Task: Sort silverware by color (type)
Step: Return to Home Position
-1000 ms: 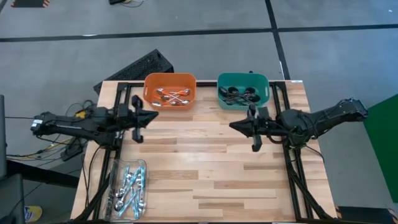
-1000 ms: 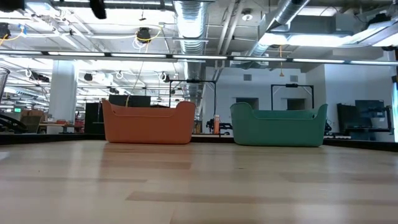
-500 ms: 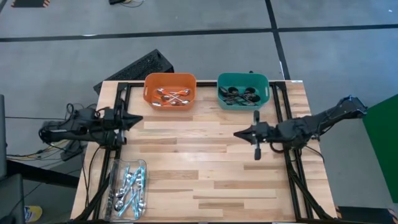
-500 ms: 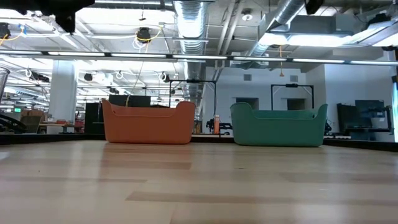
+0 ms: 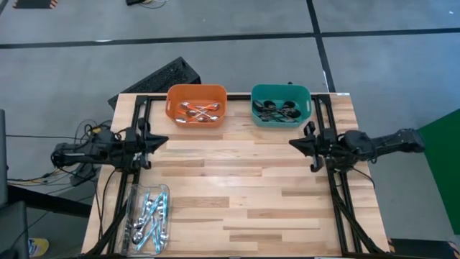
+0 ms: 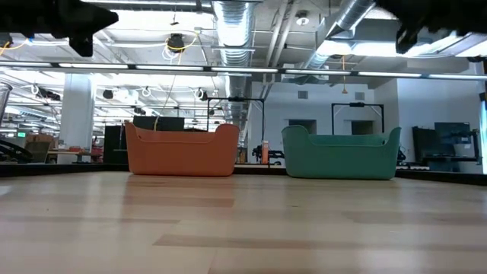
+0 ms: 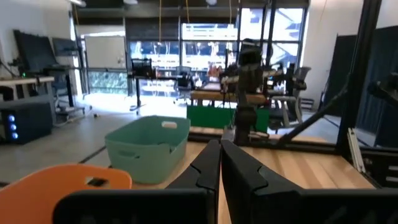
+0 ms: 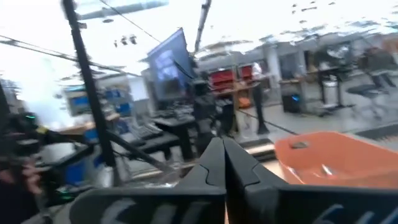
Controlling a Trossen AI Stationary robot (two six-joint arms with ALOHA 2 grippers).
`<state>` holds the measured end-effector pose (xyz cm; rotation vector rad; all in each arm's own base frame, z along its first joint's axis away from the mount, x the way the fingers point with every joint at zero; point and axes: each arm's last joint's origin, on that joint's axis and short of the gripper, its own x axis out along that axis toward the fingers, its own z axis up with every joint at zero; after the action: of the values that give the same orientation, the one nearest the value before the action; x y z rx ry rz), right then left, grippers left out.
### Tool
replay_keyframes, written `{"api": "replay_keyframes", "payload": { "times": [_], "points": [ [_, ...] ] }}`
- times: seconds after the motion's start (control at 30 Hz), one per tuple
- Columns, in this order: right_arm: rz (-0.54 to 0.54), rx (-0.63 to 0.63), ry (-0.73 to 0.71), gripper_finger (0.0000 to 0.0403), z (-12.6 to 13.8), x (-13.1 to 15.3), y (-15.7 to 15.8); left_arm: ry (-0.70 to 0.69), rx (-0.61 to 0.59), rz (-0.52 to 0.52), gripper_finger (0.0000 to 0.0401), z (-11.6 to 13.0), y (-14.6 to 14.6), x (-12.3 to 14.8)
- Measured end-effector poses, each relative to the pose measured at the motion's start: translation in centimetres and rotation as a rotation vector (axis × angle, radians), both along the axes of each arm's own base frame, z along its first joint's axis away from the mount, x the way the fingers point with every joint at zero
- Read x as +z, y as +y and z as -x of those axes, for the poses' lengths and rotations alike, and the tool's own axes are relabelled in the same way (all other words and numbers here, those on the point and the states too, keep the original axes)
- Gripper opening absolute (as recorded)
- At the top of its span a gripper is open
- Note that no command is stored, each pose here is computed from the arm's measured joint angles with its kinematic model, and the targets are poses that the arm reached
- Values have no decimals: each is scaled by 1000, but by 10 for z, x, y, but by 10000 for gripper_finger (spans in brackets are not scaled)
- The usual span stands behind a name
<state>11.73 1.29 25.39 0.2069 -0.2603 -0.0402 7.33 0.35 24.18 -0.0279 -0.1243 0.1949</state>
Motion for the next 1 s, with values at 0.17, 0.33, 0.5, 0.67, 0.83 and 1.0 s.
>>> {"api": "replay_keyframes", "payload": {
  "times": [0.17, 0.33, 0.5, 0.67, 0.83, 1.0],
  "points": [
    [-50, -54, 69, 6, -7, -27, -12, -29, 8, -15, 2, 3, 0, 2],
    [-32, -34, 115, 5, -16, -36, -24, -17, 15, -62, 2, 5, 0, 5],
    [22, -3, 125, 9, -18, -37, -37, 19, 25, -65, 2, 5, 1, 3],
    [42, 7, 103, 10, -9, -33, -43, 40, 20, -33, 2, 5, 1, 0],
    [21, 20, 126, 10, 9, -34, -38, 39, 19, -25, 2, 5, 1, 0],
    [27, 38, 107, 6, 24, -34, -28, 70, 38, -23, 2, 4, 1, -4]
  ]
}}
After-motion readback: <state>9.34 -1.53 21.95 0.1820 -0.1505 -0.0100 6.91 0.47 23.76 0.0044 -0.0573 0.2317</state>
